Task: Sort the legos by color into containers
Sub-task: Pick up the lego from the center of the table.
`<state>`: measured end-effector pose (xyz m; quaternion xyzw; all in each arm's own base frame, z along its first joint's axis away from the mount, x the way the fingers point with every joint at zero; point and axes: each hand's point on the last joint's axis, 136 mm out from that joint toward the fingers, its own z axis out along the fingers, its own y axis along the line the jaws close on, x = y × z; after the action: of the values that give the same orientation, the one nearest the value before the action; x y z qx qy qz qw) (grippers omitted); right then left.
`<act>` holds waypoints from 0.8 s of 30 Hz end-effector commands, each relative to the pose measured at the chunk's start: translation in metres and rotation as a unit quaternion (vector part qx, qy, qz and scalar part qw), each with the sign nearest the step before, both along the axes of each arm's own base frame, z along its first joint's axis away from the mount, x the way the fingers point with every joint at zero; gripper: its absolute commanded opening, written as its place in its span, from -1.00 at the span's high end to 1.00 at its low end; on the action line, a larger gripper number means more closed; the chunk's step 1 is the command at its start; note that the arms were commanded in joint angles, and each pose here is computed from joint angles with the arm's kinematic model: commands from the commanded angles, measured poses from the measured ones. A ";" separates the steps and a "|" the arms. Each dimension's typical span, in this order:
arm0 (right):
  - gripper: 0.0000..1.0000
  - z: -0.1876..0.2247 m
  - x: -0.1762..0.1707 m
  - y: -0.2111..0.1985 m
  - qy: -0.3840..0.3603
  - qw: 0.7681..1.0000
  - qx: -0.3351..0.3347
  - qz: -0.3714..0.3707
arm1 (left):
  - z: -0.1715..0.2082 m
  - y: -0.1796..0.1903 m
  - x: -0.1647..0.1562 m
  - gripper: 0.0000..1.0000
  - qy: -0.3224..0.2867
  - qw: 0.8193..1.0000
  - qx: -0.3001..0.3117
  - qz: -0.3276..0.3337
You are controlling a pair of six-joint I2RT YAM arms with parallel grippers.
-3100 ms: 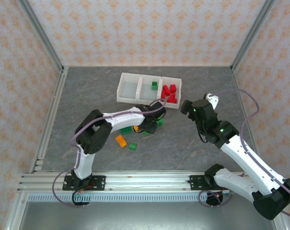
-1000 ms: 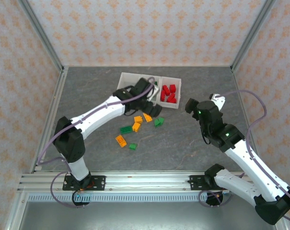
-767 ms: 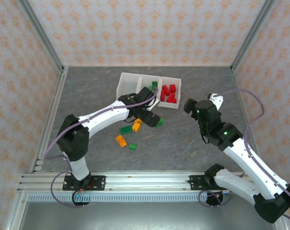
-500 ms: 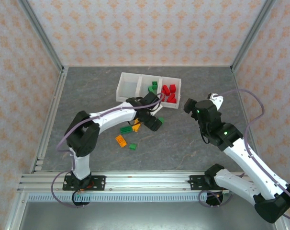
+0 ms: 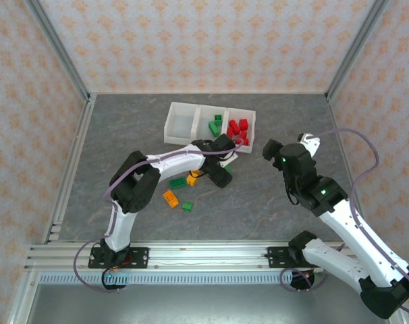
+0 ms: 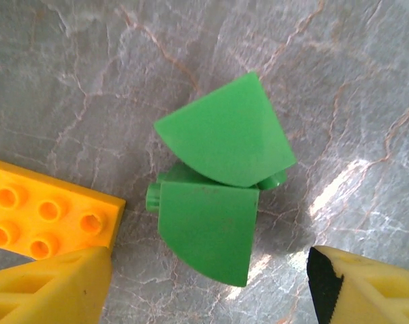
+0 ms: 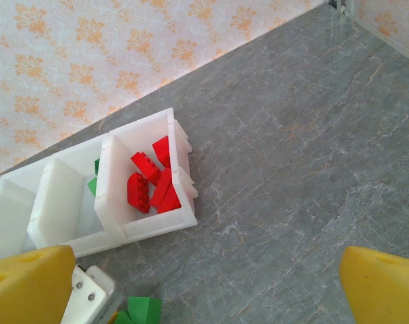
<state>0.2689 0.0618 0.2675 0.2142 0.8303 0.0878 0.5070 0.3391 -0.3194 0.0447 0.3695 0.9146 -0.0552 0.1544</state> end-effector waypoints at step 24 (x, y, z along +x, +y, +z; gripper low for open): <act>-0.99 0.001 -0.008 -0.017 -0.002 0.999 -0.016 -0.029 | -0.004 -0.009 0.026 0.40 -0.037 0.999 0.030 -0.011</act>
<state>0.2653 0.0558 0.2701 0.2191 0.8264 0.0804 0.5124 0.3608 -0.3287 0.0270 0.3881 0.9074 -0.0277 0.1592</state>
